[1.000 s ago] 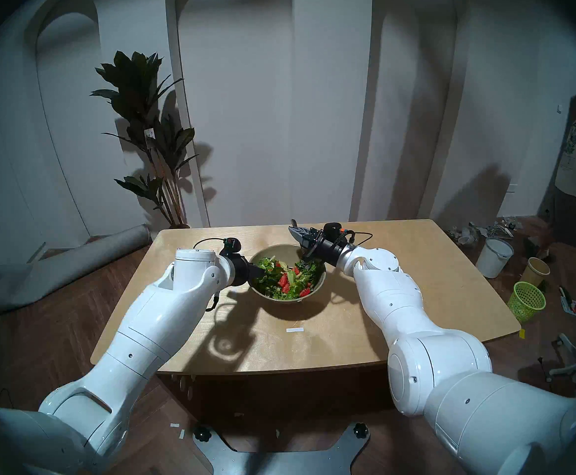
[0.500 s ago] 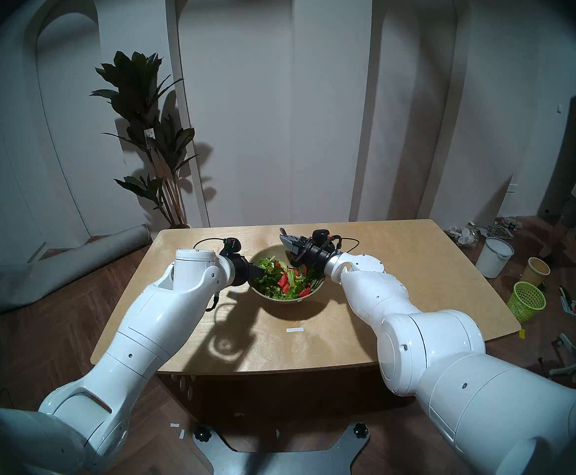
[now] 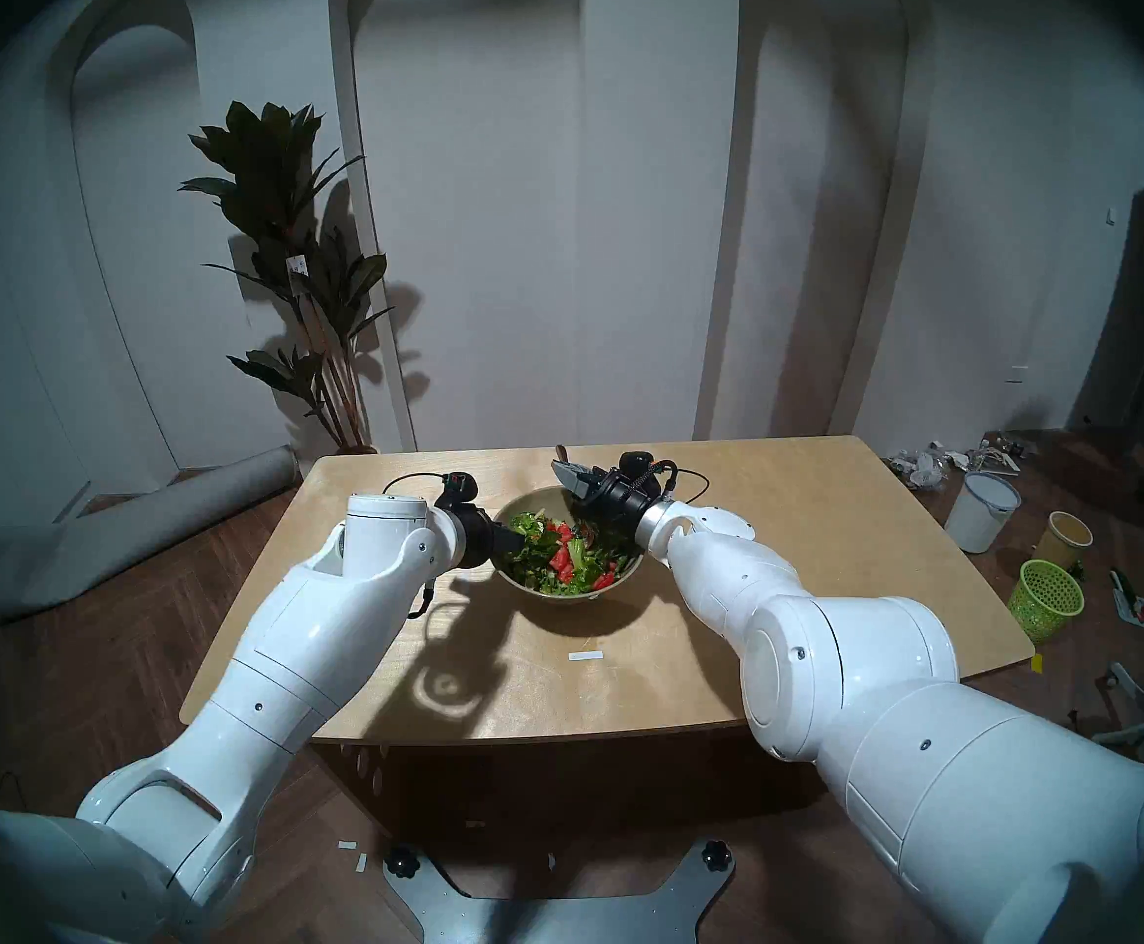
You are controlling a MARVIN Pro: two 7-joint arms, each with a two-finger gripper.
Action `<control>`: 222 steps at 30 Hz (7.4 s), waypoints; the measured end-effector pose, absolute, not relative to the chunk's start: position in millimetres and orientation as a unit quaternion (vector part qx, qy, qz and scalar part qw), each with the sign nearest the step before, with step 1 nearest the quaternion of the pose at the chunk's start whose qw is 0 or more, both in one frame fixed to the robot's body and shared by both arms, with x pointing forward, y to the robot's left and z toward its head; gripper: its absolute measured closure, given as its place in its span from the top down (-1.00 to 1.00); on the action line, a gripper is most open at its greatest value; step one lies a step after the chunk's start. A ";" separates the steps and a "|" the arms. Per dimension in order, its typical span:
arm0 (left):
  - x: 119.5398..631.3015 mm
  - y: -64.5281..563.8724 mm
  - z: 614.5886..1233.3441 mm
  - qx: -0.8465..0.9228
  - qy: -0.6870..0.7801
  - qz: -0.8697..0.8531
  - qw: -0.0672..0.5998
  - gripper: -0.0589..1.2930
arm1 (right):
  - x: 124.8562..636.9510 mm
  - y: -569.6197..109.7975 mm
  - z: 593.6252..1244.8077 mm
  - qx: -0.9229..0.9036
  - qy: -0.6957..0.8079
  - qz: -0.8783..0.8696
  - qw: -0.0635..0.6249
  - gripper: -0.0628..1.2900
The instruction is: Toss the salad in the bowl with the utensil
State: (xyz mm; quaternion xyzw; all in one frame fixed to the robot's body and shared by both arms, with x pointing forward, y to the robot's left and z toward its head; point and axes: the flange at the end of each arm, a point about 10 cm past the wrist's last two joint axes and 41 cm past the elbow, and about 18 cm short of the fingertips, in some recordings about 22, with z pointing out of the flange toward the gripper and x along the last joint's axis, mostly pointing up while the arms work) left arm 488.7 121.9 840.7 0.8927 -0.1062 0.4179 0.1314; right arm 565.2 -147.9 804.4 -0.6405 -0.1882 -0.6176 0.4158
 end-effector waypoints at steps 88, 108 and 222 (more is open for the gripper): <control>488.8 121.8 840.7 0.893 -0.107 0.418 0.131 -0.92 | 565.0 -161.9 880.4 -0.503 -0.306 -0.643 0.489 -0.95; 488.8 121.8 840.7 0.893 -0.107 0.418 0.131 -0.92 | 576.1 -120.8 838.0 -0.611 -0.287 -0.617 0.405 -0.95; 488.9 121.7 840.6 0.892 -0.107 0.418 0.131 -0.92 | 517.4 -213.5 817.4 -0.411 -0.072 -0.769 0.485 -0.95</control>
